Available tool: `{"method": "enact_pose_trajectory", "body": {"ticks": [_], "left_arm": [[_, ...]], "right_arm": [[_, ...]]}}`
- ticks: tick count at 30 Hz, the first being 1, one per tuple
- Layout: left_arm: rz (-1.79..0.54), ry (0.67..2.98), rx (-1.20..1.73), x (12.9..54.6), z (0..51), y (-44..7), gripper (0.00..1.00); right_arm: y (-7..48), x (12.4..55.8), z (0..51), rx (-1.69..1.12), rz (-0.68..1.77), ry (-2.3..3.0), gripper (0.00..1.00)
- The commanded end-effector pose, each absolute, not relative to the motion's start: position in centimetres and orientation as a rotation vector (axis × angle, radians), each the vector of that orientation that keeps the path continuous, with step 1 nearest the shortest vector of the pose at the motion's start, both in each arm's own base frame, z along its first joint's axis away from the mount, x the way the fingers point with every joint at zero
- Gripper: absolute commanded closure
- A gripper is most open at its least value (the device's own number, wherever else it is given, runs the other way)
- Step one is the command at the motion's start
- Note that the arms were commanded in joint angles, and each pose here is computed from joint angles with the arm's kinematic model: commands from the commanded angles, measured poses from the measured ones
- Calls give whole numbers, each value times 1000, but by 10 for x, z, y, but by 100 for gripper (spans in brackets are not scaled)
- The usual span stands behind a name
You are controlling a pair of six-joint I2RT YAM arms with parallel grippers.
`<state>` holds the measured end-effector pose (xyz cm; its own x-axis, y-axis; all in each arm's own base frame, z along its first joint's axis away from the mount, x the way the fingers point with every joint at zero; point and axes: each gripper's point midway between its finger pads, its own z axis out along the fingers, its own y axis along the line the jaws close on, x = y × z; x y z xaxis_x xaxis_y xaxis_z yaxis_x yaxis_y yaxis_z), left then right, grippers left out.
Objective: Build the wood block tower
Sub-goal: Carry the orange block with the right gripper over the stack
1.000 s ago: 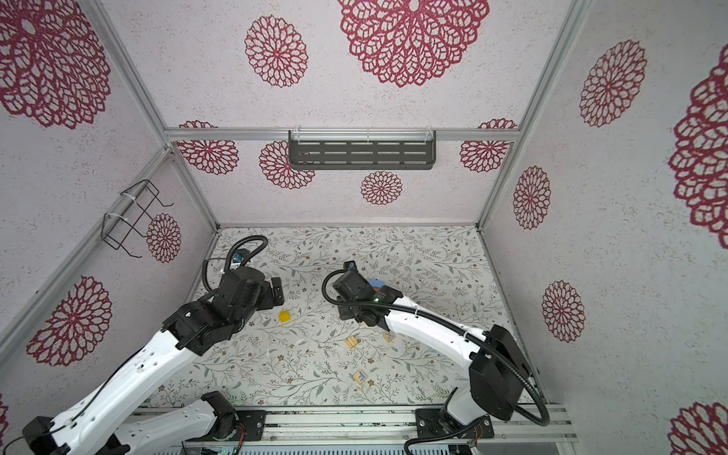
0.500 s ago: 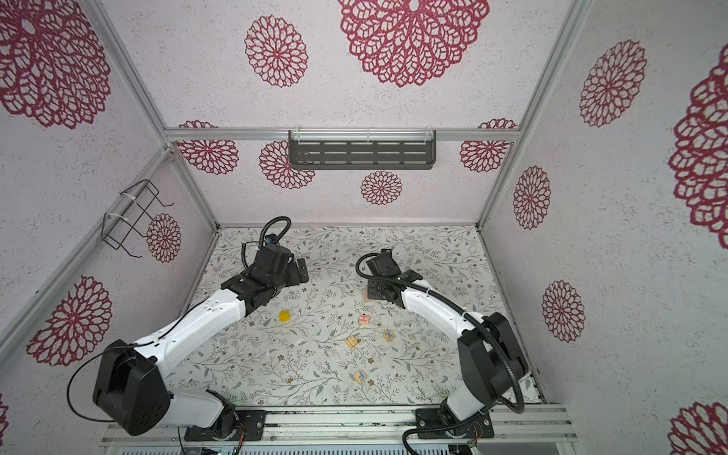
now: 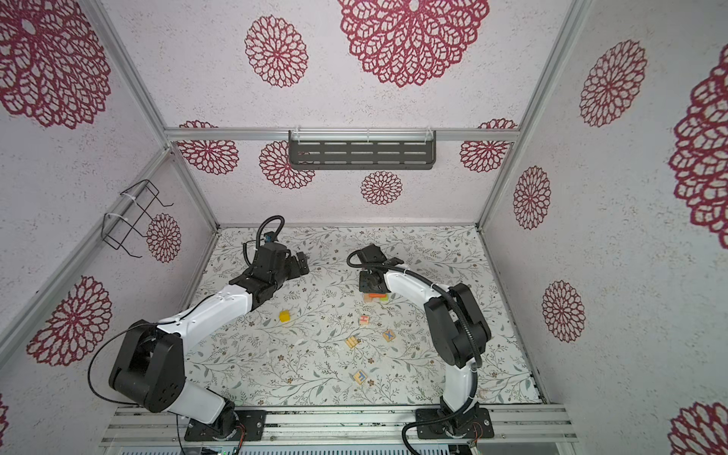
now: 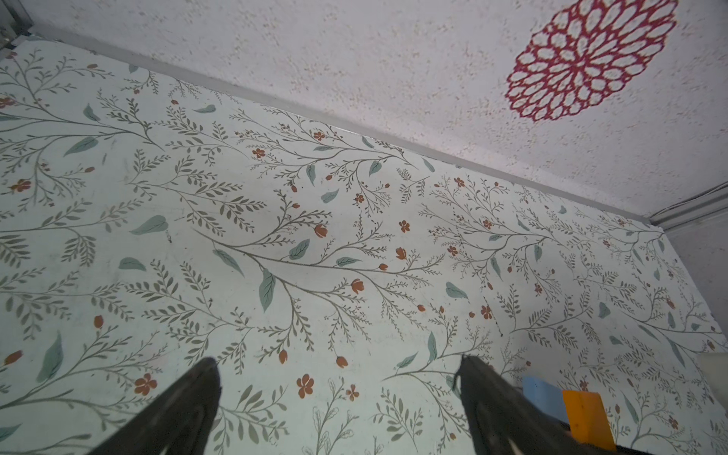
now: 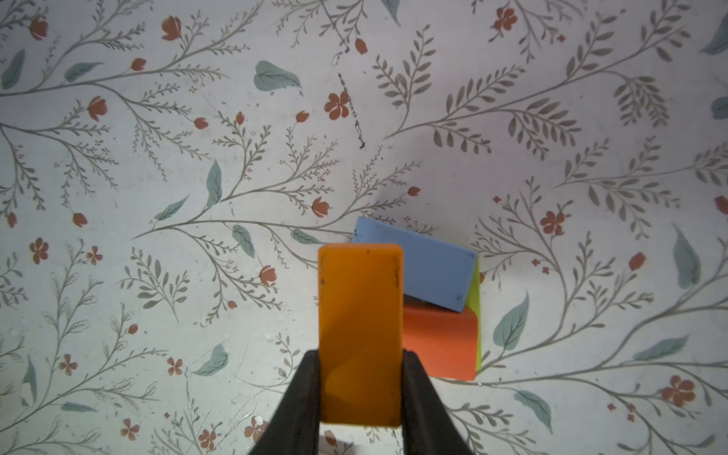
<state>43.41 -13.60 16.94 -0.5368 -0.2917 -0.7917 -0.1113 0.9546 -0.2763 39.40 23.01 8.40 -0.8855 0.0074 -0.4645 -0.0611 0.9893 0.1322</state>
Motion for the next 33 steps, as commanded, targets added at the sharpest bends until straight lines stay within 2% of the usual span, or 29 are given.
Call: {"method": "enact_pose_trajectory", "body": {"ticks": [1,13,33], "left_arm": [[-246,2082,-313,435,176,-128,3],[-308,2087,-319,436,168,-136,3],[-319,2111,-308,439,159,-140,3]], "right_arm": [[229,393,88,-23,189,2666,83],[217,383,81,-15,116,2697,84],[211,391,77,-41,35,2691,82]]}}
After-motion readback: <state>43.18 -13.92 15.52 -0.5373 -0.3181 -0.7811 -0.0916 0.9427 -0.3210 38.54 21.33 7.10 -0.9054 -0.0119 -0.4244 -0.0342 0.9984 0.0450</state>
